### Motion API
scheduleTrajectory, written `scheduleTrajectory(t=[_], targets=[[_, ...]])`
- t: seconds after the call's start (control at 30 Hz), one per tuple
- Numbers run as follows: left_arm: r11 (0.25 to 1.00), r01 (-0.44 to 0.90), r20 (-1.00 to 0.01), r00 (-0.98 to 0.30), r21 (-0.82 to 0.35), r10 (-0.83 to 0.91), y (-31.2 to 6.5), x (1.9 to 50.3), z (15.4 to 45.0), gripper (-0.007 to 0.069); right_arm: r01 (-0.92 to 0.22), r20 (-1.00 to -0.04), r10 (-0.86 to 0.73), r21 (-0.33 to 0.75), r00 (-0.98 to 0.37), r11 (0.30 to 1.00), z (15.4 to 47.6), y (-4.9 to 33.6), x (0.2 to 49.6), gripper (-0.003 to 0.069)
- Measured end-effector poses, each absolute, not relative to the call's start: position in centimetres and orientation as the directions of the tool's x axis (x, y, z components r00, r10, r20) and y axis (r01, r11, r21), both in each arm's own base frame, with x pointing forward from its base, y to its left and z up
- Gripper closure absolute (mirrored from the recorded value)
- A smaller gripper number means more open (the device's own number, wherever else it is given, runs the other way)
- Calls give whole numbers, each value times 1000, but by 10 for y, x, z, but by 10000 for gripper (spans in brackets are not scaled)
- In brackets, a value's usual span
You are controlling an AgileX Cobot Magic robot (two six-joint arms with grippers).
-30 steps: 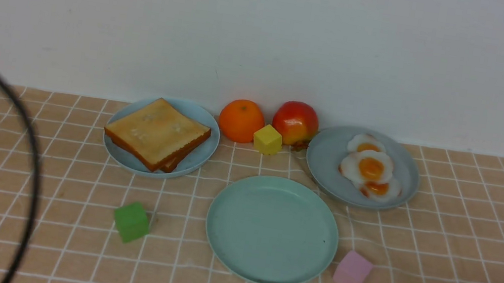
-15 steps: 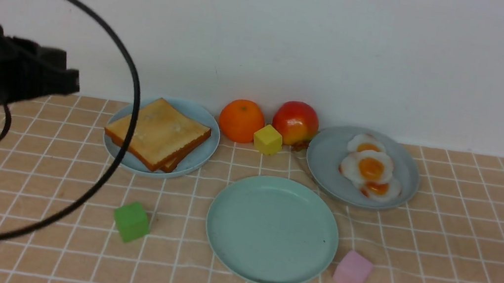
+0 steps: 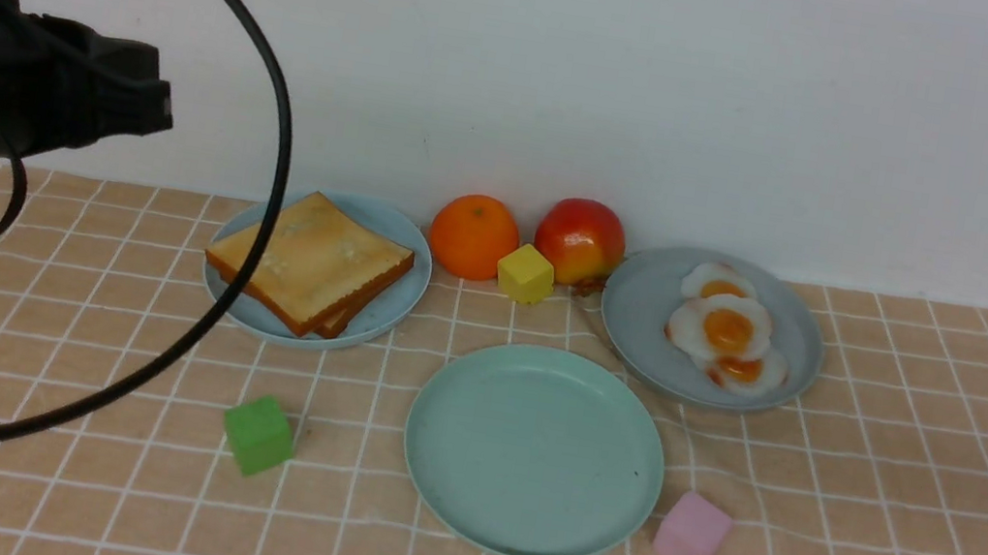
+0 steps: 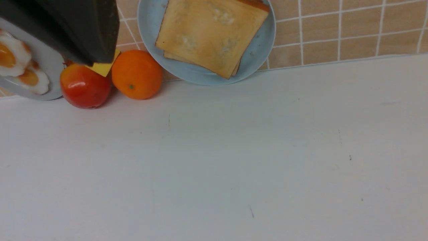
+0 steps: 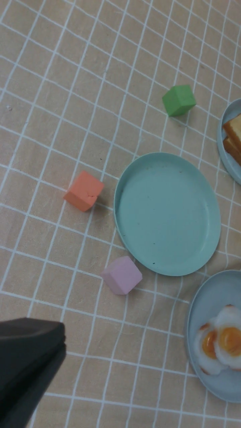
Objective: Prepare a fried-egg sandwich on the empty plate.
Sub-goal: Use the left arm to grab a slice of bread
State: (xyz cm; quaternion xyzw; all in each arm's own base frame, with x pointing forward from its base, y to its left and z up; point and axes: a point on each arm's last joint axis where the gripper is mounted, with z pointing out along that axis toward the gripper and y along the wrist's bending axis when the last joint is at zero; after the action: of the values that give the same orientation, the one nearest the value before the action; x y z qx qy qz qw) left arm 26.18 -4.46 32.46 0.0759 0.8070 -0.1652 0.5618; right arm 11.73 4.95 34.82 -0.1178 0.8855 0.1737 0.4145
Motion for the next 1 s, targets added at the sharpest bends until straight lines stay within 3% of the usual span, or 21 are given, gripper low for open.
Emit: scheduleTrajectory(t=[0.43, 0.67, 0.73, 0.83, 1.0], targets=[[938, 297, -932, -357, -179, -65, -44, 263, 324, 638, -353, -775, -64, 211, -629, 912, 348, 50, 117, 617], [957, 169, -947, -262, -236, -187, -36, 269, 332, 638, -353, -775, -64, 211, -629, 912, 348, 50, 117, 615], [978, 133, -958, -260, -163, -124, -37, 269, 330, 638, -353, -775, -63, 212, -629, 911, 348, 50, 117, 611], [992, 124, -922, -387, -26, 25, -46, 266, 315, 638, -353, -775, -62, 214, -629, 911, 348, 50, 117, 605], [968, 244, -773, -623, -54, 114, -66, 251, 290, 638, -353, -775, -62, 214, -629, 911, 348, 50, 117, 599]])
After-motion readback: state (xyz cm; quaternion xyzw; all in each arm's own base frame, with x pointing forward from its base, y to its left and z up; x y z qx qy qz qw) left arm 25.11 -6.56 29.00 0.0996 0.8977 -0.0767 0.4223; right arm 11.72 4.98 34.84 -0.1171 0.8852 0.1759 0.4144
